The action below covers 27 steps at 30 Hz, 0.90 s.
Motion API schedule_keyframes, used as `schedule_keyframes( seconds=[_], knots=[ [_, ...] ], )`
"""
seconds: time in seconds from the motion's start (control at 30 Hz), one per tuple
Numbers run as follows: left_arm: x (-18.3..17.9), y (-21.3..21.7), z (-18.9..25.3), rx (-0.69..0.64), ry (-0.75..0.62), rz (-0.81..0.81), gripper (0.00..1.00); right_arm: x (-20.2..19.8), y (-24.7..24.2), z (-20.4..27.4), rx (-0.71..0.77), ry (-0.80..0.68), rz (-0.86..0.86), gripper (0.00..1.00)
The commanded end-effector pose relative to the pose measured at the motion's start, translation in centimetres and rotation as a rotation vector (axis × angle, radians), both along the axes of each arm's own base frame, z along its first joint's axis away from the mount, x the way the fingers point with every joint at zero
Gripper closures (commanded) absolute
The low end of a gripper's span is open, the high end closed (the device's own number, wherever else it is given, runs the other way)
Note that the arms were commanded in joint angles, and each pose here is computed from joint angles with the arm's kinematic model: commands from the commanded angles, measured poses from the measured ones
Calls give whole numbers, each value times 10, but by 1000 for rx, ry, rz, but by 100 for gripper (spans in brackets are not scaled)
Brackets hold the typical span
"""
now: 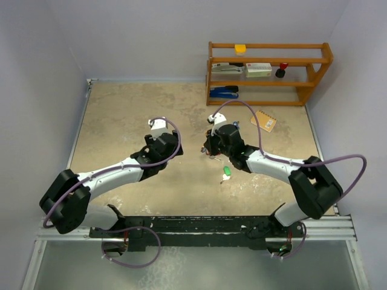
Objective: Put the keys on the keyring
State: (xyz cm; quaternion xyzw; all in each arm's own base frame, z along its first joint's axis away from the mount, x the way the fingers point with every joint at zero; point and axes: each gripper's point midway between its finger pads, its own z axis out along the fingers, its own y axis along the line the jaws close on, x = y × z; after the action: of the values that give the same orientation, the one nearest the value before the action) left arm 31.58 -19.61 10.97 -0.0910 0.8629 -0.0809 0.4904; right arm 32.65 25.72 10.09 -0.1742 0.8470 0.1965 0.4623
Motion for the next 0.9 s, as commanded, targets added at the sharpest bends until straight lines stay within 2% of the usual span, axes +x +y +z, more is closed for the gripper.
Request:
schedule_keyframes(
  seconds=[0.0,0.23,0.33,0.5,0.6,0.87],
  knots=[
    [0,18,10,3,-39,73,25,15,39,29,110,-56,102,100],
    [-5,24,-3,33,-4,84,24,20,57,15,124,-19,146,100],
    [-6,25,-9,36,7,86,24,23,58,14,129,-21,137,68],
    [-8,27,-23,57,35,93,24,28,53,32,150,-73,95,42],
    [-8,28,-31,73,51,97,24,26,43,37,137,-90,73,38],
    [-9,29,-54,125,102,102,24,7,13,47,111,-113,14,36]
  ],
)
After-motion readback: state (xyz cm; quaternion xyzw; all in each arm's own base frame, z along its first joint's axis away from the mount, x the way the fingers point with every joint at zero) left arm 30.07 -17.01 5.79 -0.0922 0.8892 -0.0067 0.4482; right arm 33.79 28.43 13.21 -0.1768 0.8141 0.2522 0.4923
